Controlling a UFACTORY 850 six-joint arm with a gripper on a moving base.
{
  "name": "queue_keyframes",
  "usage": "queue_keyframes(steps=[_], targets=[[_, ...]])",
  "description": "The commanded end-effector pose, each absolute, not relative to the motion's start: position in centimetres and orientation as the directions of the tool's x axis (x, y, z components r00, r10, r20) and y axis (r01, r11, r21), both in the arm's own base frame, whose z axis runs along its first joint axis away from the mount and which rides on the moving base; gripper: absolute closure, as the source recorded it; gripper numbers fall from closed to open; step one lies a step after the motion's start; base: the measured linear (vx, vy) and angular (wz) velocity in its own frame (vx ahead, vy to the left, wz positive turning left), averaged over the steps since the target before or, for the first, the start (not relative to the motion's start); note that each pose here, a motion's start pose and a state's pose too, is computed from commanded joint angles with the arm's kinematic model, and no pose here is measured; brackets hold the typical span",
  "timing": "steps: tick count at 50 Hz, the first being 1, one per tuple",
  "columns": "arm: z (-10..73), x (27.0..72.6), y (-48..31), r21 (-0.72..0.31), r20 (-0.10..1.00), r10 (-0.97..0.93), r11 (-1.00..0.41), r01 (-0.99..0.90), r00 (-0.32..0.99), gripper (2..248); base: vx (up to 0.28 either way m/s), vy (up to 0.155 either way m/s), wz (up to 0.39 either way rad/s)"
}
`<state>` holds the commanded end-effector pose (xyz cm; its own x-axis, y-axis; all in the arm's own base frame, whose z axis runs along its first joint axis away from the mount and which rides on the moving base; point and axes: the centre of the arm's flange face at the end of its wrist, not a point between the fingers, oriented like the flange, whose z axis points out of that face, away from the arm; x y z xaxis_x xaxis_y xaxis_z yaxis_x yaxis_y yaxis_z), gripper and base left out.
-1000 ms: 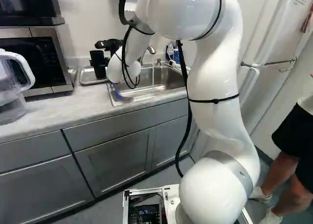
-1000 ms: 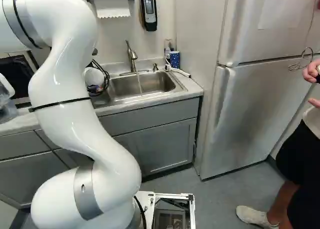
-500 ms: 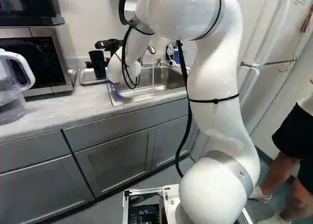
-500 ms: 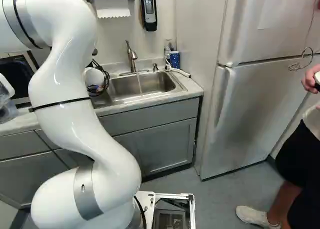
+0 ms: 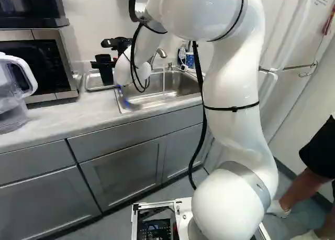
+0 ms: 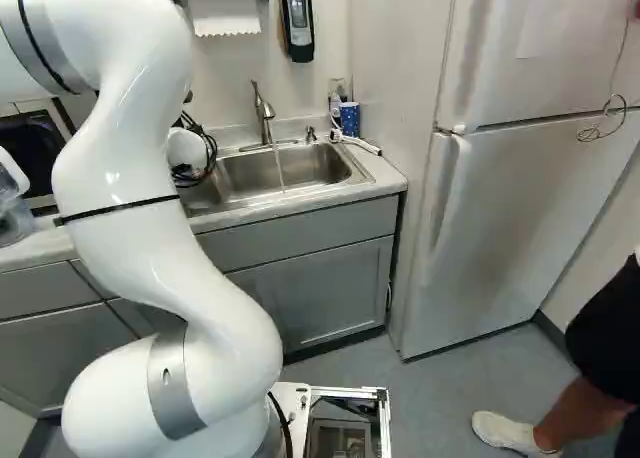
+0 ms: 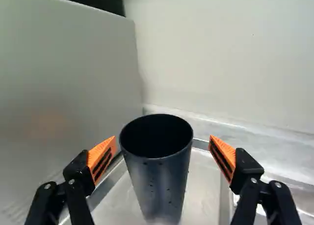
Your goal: Rinse the cup and place it in the tray
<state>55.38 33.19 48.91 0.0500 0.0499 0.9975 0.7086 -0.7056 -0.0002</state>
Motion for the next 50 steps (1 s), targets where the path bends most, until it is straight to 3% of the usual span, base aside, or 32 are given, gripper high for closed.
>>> queue_keyframes(steps=[50], targets=[[53.7,55.4,32.9,0.028,0.997,0.073,-0.725,0.688,0.036,3,0.0,0.0,0.0]])
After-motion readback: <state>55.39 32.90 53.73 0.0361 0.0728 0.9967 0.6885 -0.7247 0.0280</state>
